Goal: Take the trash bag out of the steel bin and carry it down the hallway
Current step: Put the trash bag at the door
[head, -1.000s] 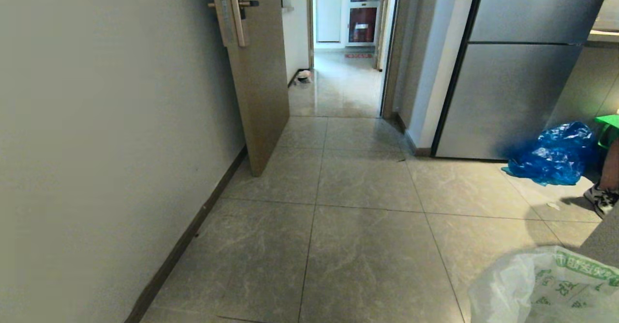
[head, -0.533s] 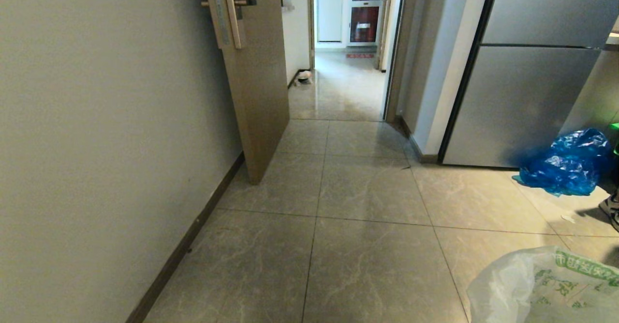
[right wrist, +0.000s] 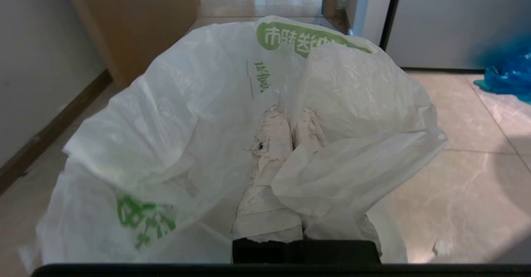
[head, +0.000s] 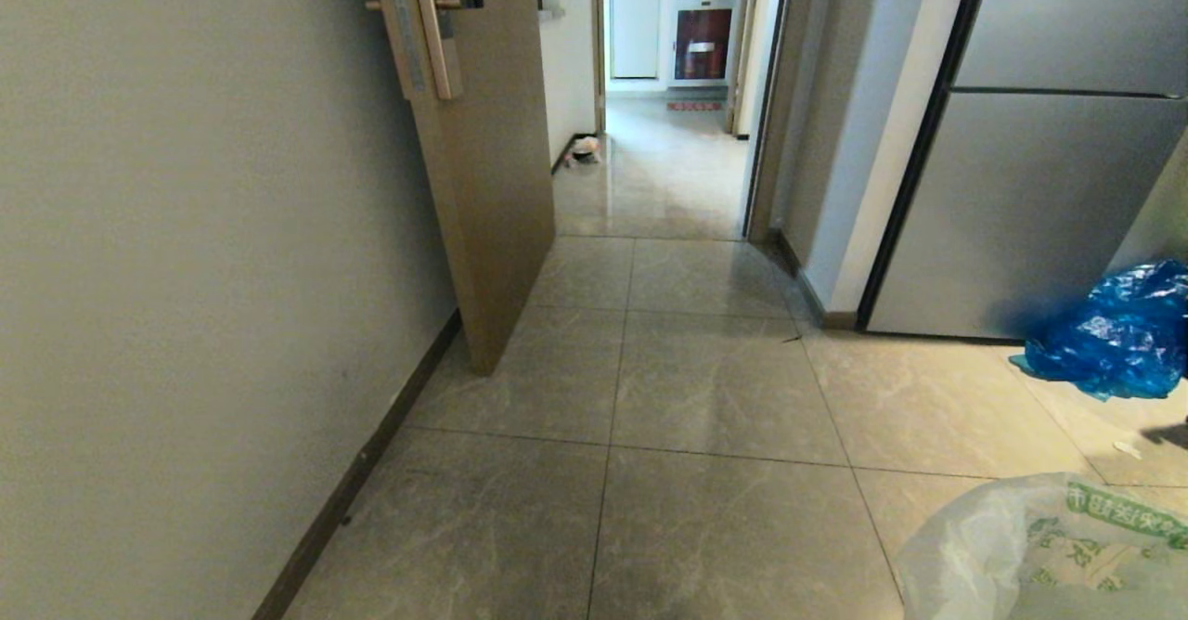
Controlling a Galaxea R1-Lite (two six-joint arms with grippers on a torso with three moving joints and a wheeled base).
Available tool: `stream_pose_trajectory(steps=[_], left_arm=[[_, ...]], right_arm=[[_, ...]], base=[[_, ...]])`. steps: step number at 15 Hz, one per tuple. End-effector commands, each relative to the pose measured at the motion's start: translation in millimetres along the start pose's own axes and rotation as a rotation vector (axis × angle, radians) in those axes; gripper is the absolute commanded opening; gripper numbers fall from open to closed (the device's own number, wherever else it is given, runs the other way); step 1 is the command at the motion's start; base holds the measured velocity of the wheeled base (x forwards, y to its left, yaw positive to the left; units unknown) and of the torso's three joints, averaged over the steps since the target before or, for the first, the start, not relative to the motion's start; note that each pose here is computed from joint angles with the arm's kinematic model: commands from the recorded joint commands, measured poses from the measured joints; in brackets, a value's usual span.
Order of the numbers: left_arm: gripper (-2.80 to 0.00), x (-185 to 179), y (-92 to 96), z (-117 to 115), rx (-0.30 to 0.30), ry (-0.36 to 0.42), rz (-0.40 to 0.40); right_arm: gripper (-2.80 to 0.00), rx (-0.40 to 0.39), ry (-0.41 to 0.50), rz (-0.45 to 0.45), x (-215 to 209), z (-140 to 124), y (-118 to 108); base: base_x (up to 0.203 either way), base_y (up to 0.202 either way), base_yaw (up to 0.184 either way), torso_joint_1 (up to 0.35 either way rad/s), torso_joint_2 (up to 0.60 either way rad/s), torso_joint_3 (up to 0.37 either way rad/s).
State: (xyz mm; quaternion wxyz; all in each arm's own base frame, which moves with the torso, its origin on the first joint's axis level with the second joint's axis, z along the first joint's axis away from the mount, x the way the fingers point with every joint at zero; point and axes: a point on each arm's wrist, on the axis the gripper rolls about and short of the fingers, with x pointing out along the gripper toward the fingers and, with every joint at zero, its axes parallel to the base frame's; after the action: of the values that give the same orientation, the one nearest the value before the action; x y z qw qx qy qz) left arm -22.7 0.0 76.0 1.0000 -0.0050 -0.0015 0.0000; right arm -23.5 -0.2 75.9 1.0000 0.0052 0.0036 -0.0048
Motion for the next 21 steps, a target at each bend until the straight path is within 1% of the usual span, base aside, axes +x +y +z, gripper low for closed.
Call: stream_pose_trajectory(steps=[1, 12, 13, 21], left_arm=[[-2.80, 0.0, 0.0, 0.1, -0.001, -0.002, 0.000], [-2.80, 0.0, 0.0, 0.1, 0.002, -0.002, 0.000], [-2.80, 0.0, 0.0, 0.1, 0.002, -0.002, -0.001], [-2.80, 0.0, 0.0, 0.1, 0.002, -0.002, 0.000]], right_arm=[[-2.80, 0.000, 0.001, 0.000, 0.1, 0.1, 0.0], [-2.80, 0.000, 0.001, 0.000, 0.0, -0.1, 0.0], [-2.80, 0.000, -0.001, 0.000, 0.0, 0.1, 0.0], [-2.80, 0.000, 0.000, 0.001, 0.0, 0.0, 0.0]], base=[[0.193, 0.000, 0.003, 0.005, 0.00, 0.001], [0.189, 0.000, 0.001, 0.001, 0.00, 0.002], [0.105, 0.000, 0.005, 0.005, 0.00, -0.005], [0.000, 0.002, -0.006, 0.000, 0.00, 0.001]])
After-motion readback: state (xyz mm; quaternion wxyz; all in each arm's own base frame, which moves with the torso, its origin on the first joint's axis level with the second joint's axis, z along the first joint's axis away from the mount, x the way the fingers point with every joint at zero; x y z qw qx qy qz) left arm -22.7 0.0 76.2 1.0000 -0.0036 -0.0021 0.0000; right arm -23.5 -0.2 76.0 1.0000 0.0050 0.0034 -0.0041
